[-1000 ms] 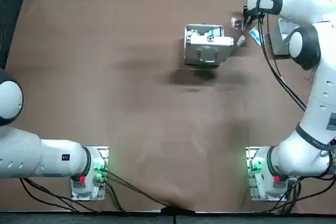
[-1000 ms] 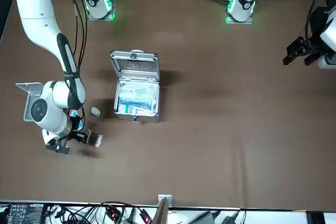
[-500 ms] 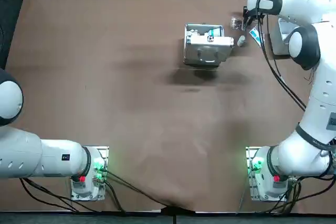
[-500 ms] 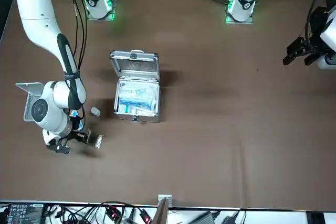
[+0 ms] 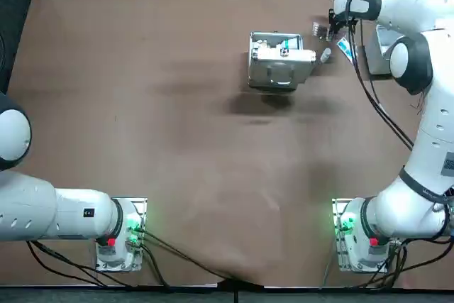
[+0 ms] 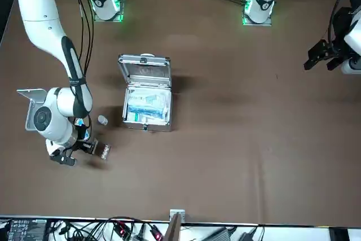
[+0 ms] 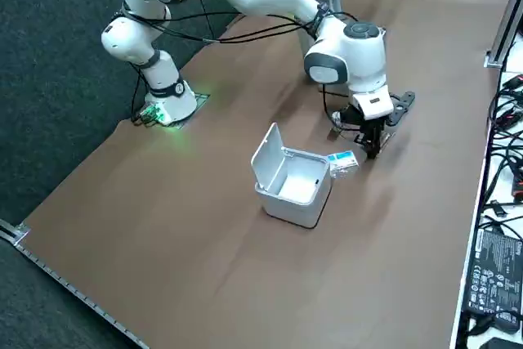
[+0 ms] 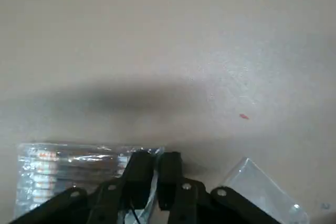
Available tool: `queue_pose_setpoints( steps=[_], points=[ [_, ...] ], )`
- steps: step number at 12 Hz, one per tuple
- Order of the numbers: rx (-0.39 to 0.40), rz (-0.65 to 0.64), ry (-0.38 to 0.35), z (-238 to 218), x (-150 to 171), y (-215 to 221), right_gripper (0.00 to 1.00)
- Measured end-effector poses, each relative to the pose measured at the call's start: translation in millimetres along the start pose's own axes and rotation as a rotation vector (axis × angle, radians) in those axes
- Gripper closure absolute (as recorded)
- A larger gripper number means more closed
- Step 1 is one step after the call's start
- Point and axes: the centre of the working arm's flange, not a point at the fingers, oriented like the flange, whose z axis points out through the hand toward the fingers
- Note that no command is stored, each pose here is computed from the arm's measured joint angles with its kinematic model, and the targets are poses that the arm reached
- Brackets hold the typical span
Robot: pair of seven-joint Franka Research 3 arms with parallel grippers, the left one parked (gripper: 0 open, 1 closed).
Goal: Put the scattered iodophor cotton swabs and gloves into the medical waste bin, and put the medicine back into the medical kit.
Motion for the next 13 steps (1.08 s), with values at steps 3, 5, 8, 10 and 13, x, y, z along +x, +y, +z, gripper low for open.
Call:
queue_pose_setpoints(
  steps=[3, 5, 8, 10, 13],
  points=[
    [0.000, 0.000, -0.001, 1, 0, 0, 0.88],
    [0.000, 0.000, 0.000, 1, 0, 0, 0.98],
    [0.006, 0.001, 0.013, -5, 4, -3, 0.99],
    [0.019, 0.006, 0.034, -19, 11, -7, 0.99],
    [0.028, 0.010, 0.044, -58, 19, -8, 0.99]
  ],
)
